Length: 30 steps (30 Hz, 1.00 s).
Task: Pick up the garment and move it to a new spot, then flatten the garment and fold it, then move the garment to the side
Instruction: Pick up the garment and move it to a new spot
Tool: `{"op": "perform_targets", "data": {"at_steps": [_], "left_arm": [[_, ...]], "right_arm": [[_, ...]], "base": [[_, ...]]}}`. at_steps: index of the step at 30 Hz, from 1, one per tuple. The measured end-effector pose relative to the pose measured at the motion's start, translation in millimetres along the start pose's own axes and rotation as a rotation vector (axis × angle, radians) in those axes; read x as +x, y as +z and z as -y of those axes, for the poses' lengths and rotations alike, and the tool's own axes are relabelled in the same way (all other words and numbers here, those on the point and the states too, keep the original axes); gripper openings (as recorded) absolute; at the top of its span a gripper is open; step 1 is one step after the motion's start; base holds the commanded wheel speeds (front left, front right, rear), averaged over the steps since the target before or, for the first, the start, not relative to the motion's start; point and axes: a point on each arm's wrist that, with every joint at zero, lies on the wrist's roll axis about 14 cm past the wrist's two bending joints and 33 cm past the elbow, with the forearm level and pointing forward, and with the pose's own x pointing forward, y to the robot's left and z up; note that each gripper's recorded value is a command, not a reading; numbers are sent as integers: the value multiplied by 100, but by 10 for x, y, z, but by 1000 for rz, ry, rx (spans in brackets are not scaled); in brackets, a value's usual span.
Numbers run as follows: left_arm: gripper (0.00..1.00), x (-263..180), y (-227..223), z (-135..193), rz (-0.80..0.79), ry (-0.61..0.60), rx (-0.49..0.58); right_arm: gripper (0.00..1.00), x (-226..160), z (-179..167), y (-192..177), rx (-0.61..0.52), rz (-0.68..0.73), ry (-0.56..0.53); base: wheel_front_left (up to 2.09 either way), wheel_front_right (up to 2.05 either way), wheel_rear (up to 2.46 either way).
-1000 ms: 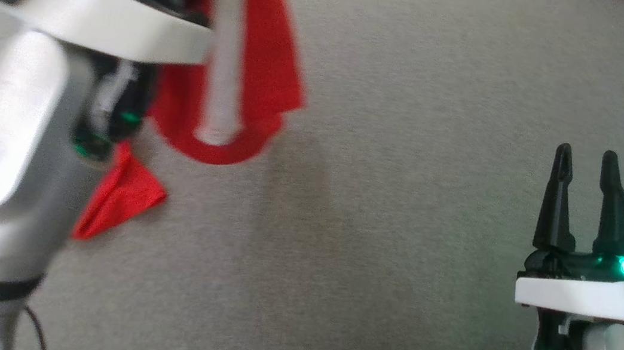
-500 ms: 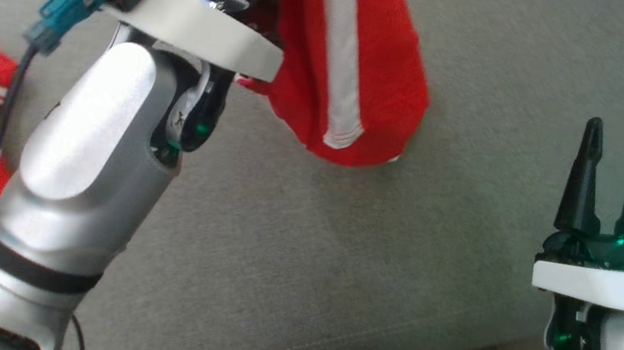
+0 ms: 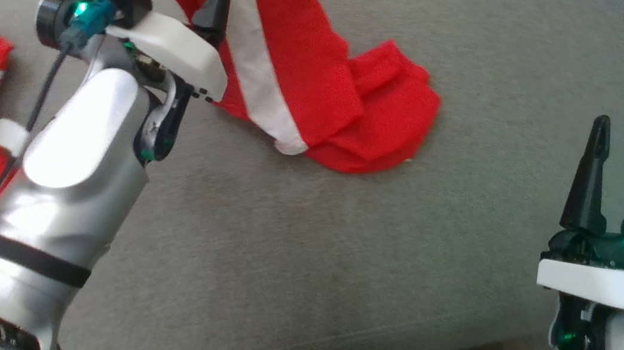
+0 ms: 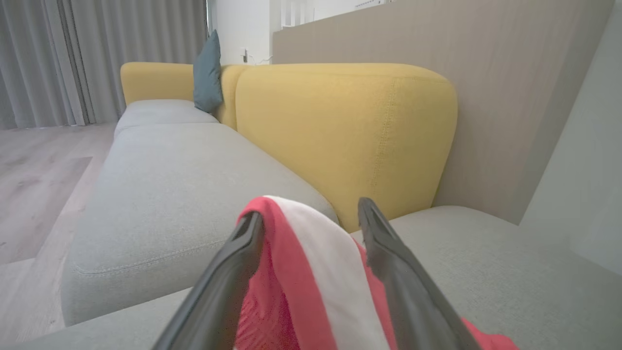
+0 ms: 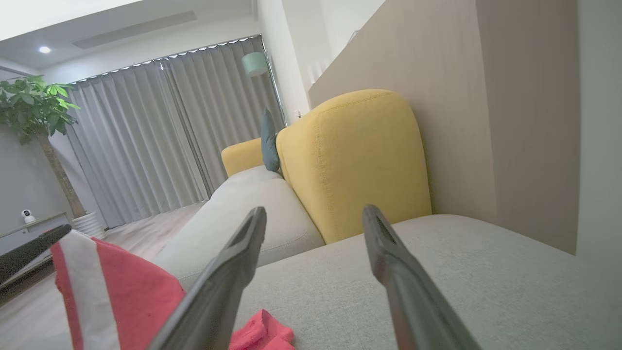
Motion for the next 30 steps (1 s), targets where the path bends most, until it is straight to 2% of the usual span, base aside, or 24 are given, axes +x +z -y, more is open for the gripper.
{"op": "perform_targets", "data": {"at_steps": [3, 7, 12, 17, 27, 29, 30], "left_arm": [[100, -118, 66, -167, 14, 37, 15], [100, -409, -118, -319, -52, 58, 35], [100, -741, -538, -218, -250, -45, 69], [100, -910, -643, -219, -346, -69, 97], [100, -1377, -687, -368, -409, -34, 119], [100, -1417, -670, -376, -404, -30, 122], [100, -1447, -547, -405, -349, -5, 126]], "right_arm": [[100, 68, -116, -64, -2, -9, 36], [100, 150, -315, -163, 6, -24, 93], [100, 238, -547, -182, 34, -18, 155], [100, 243, -684, -195, 54, -20, 190], [100, 237, -859, -113, 77, 1, 236], [100, 235, -874, -108, 79, 2, 240], [100, 226, -909, -92, 82, 5, 250]], "base": [[0, 0, 0], [0, 0, 0], [0, 0, 0], [0, 0, 0], [0, 0, 0], [0, 0, 0], [0, 0, 0]]}}
